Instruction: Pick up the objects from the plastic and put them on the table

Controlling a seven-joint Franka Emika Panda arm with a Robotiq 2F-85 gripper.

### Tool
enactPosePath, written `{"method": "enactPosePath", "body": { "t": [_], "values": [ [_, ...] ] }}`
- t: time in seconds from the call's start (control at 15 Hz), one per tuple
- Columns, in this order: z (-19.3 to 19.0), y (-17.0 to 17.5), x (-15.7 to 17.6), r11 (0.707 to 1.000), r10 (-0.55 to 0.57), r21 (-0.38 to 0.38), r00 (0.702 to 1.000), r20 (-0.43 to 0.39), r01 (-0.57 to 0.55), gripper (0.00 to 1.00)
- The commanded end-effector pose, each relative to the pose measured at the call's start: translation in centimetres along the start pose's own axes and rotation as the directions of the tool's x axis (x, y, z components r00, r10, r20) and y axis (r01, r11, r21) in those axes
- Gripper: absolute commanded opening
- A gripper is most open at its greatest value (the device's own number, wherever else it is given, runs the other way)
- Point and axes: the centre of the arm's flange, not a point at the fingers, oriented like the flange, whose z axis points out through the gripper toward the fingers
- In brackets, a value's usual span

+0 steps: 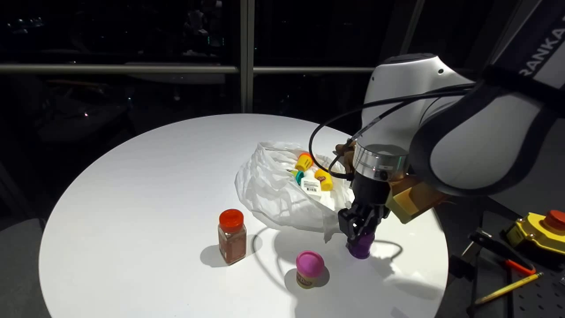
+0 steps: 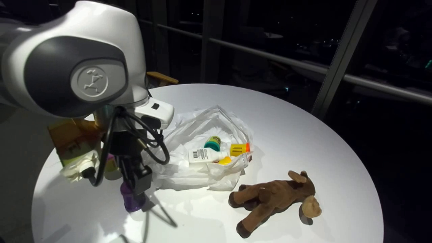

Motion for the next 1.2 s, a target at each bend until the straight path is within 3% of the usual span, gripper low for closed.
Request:
{"method": "enactPosePath", "body": {
  "t": [0.0, 0.13, 0.27, 0.6, 0.87, 1.13],
  "values": [
    [-2.0, 0.1, -1.1, 0.999, -0.054, 0.002, 0.998, -0.023, 0.054, 0.83],
    [-4.7, 0.7, -2.1, 0.998, -0.055, 0.016, 0.997, -0.059, 0.056, 0.98],
    [-7.5, 1.2, -1.5, 0.998, -0.019, 0.055, 0.995, -0.101, 0.025, 1.00],
    [-14.4, 1.2, 4.1, 0.982, 0.112, 0.172, 0.976, -0.185, -0.080, 1.00],
    [-15.8, 0.6, 9.7, 0.953, 0.229, 0.236, 0.960, -0.161, -0.188, 1.00],
    [-15.0, -0.1, 14.8, 0.968, 0.199, 0.192, 0.962, -0.190, -0.162, 1.00]
  ]
}}
